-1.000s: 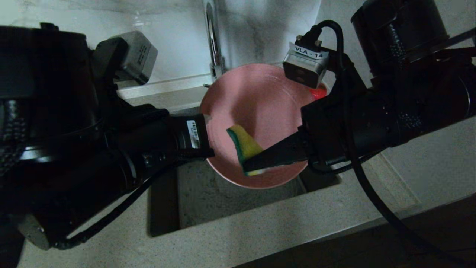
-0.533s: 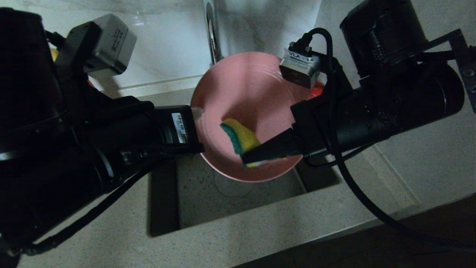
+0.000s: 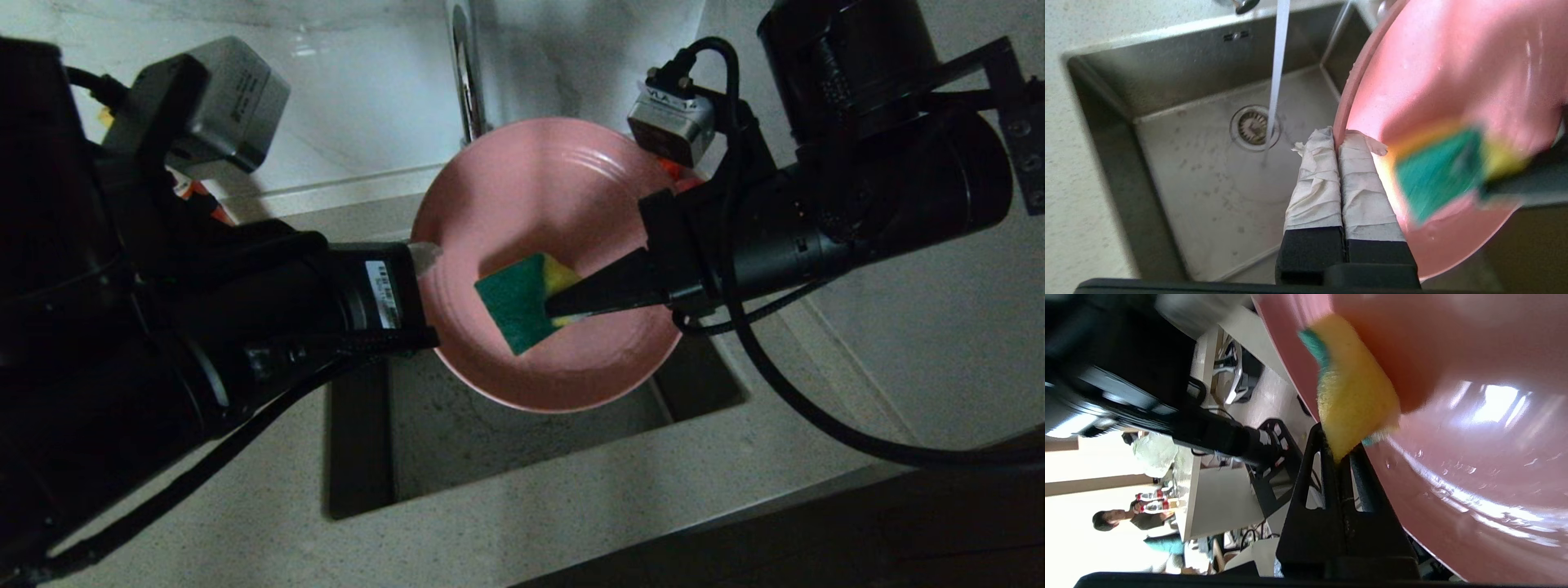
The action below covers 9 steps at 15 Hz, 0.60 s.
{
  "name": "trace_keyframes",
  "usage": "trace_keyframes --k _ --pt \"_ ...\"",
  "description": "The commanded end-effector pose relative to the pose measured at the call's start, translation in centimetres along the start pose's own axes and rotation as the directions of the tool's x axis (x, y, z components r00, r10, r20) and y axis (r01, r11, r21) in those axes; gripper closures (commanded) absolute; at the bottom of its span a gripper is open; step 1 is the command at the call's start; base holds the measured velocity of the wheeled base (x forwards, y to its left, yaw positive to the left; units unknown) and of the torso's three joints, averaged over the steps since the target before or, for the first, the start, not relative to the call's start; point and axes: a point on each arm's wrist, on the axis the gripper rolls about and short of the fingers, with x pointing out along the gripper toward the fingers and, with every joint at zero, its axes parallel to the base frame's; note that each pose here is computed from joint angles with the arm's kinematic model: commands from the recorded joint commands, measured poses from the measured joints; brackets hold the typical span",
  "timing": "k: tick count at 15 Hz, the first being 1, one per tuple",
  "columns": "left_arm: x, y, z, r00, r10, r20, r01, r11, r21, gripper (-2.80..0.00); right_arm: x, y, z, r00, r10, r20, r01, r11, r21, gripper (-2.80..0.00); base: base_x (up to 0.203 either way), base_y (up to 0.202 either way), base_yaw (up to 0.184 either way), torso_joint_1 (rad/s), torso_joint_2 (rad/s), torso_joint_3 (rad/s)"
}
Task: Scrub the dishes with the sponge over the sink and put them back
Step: Wipe the plate
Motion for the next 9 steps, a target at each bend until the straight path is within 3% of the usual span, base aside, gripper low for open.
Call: trace_keyframes --k 1,6,9 --pt "-0.1 0.1 -0.7 1.000 0.005 -0.018 -0.005 1.000 0.022 0.00 -0.8 0.3 0.5 1.000 0.002 0.027 -0.002 1.000 -0.008 0.00 0.000 0.000 0.000 0.000 0.00 0.000" --pt "-1.2 0.4 -1.2 0.999 -0.028 -0.029 0.029 0.999 0.038 0.00 -1.3 -0.6 0.9 0.998 -0.033 0.053 0.032 0.999 0.003 0.00 0.000 0.000 0.000 0.000 0.00 0.000" --pt "-2.1 0.8 -0.2 0.999 -0.031 0.011 0.031 0.999 0.015 0.00 -2.0 -1.1 0.8 0.997 -0.055 0.059 0.054 0.998 0.017 0.00 0.000 0.000 0.000 0.000 0.00 0.000"
